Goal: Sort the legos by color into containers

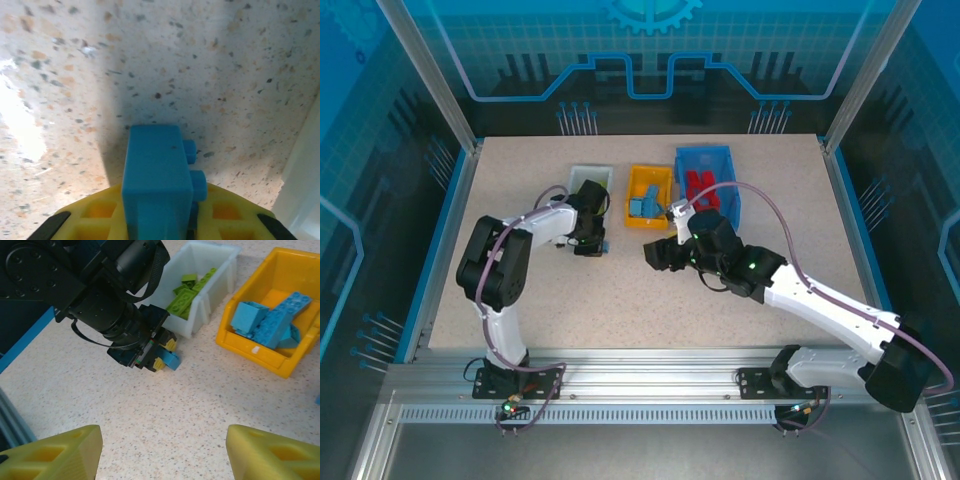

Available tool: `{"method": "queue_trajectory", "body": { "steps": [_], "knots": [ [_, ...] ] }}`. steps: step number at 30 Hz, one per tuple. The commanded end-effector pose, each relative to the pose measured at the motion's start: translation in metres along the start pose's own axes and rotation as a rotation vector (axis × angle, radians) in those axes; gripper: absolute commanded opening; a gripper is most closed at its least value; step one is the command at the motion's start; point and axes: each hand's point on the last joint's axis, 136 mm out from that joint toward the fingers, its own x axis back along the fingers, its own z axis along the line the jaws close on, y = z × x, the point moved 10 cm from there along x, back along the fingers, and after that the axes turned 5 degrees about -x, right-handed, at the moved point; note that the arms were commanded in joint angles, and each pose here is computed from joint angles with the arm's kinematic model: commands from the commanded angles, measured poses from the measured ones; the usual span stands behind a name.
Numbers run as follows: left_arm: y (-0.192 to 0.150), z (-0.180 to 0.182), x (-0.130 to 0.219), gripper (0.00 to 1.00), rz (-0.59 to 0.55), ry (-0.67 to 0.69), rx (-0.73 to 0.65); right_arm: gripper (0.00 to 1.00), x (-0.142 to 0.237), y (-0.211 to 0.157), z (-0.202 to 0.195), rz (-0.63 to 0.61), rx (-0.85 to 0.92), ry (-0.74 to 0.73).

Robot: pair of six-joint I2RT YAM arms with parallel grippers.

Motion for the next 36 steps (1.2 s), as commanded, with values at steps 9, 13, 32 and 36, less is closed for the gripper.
{"method": "queue_trajectory", "body": {
  "steps": [9, 13, 32, 36],
  "knots": [
    [-0.030, -0.012, 0.105, 0.00, -0.004, -0.280, -0.652, 0.68, 0.045, 0.022, -0.017, -0.203, -0.077, 0.037],
    [-0.050, -0.048, 0.121, 0.00, 0.027, -0.338, -0.927, 0.68, 0.044, 0.033, -0.029, -0.223, -0.120, -0.018],
    [-0.104, -0.175, 0.053, 0.03, 0.101, -0.375, -1.241, 0.69, 0.012, 0.063, -0.063, -0.183, -0.235, -0.152],
    [-0.109, -0.177, 0.034, 0.04, 0.148, -0.397, -1.239, 0.69, 0.009, 0.062, -0.065, -0.176, -0.245, -0.156]
  ]
}}
